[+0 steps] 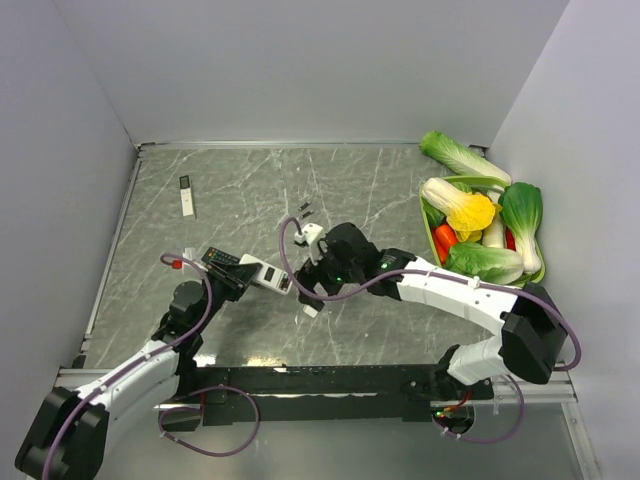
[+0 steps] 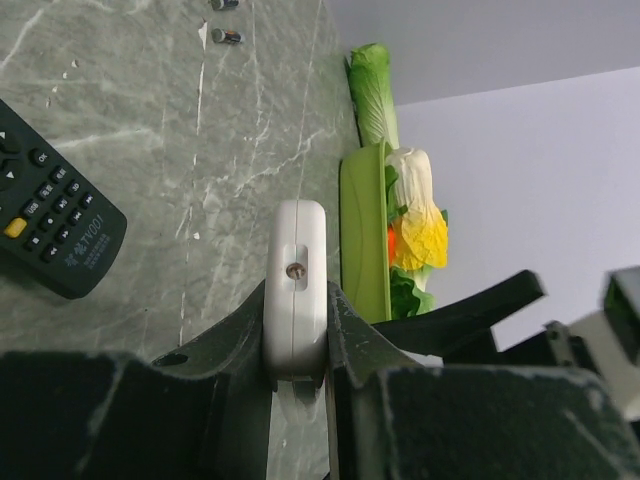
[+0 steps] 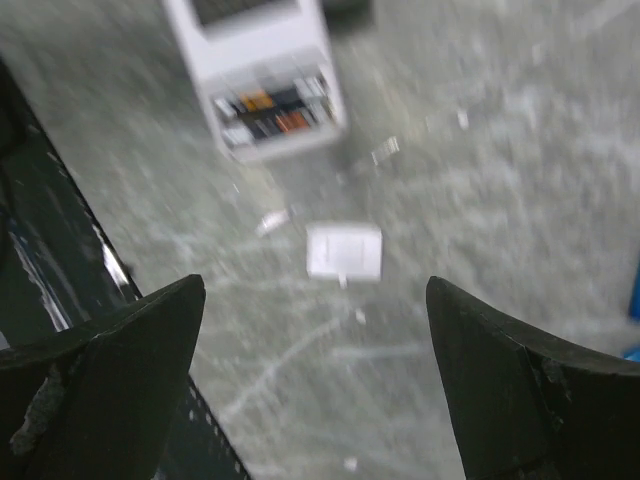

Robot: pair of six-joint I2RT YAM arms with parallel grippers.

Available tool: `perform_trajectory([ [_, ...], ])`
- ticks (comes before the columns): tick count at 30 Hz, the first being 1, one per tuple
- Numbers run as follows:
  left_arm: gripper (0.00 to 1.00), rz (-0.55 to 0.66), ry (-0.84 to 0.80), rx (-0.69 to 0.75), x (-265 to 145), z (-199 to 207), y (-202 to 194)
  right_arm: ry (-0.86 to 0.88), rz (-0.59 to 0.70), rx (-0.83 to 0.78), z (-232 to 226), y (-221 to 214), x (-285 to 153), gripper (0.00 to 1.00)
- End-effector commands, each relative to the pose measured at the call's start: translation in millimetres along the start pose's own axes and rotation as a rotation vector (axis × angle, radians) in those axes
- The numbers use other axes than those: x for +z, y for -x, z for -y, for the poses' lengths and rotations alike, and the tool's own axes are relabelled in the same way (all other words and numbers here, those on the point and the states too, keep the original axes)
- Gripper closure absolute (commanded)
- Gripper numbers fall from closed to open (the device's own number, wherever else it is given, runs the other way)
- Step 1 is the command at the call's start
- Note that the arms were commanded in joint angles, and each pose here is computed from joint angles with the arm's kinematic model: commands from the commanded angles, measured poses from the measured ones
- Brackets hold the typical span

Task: Load the batteries into the remote control
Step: Place the remote control at the center of the board.

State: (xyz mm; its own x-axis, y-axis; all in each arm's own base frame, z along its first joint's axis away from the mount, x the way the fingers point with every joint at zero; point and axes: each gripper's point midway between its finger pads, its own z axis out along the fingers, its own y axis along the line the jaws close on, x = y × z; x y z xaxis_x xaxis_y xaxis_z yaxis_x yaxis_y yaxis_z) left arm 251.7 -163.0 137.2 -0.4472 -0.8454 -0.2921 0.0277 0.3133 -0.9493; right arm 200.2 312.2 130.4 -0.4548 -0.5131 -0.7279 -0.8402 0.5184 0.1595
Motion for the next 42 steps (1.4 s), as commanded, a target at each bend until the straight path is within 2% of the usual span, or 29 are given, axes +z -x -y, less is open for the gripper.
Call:
perform_trajectory([
  [1,0.99,-0.037,0.03,0.007,-17,-41,-18,0.093,0.243,-0.16,-26,79,9,0.0],
  [6,0.99,-0.034,0.0,-0.007,-19,-33,-17,0.11,0.211,-0.218,-23,85,37,0.0],
  [17,0.99,-0.014,-0.041,-0.013,-23,-19,-12,0.111,0.152,-0.292,-23,85,63,0.02],
  [20,0.98,-0.023,-0.03,-0.012,-22,-21,-13,0.107,0.131,-0.313,-26,81,65,0.14],
  [22,0.94,-0.036,-0.016,-0.006,-21,-23,-15,0.112,0.12,-0.327,-28,76,64,0.31],
  [23,0.88,-0.038,-0.017,0.001,-21,-21,-15,0.112,0.113,-0.331,-27,73,65,0.45],
  [25,0.76,-0.038,0.021,0.015,-20,-28,-15,0.112,0.097,-0.338,-26,67,65,0.54],
  [26,0.62,-0.032,0.031,0.033,-19,-25,-12,0.114,0.092,-0.343,-27,65,64,0.58],
  [28,0.46,-0.033,0.108,0.054,-21,-37,-11,0.115,0.07,-0.348,-25,56,65,0.58],
  [29,0.31,-0.021,0.104,0.078,-20,-27,-5,0.118,0.058,-0.351,-25,49,66,0.59],
  [30,0.25,-0.005,0.164,0.091,-24,-36,-1,0.121,0.053,-0.35,-25,46,67,0.61],
  [31,0.18,0.018,0.162,0.103,-24,-24,7,0.118,0.045,-0.347,-24,43,68,0.63],
  [32,0.08,0.063,0.189,0.13,-26,-24,17,0.12,0.034,-0.342,-24,37,69,0.66],
  [34,0.01,0.099,0.228,0.173,-35,-16,30,0.127,0.025,-0.336,-24,31,71,0.68],
  [42,0.01,0.276,0.255,0.313,-73,28,79,0.196,-0.053,-0.366,-43,6,90,0.71],
])
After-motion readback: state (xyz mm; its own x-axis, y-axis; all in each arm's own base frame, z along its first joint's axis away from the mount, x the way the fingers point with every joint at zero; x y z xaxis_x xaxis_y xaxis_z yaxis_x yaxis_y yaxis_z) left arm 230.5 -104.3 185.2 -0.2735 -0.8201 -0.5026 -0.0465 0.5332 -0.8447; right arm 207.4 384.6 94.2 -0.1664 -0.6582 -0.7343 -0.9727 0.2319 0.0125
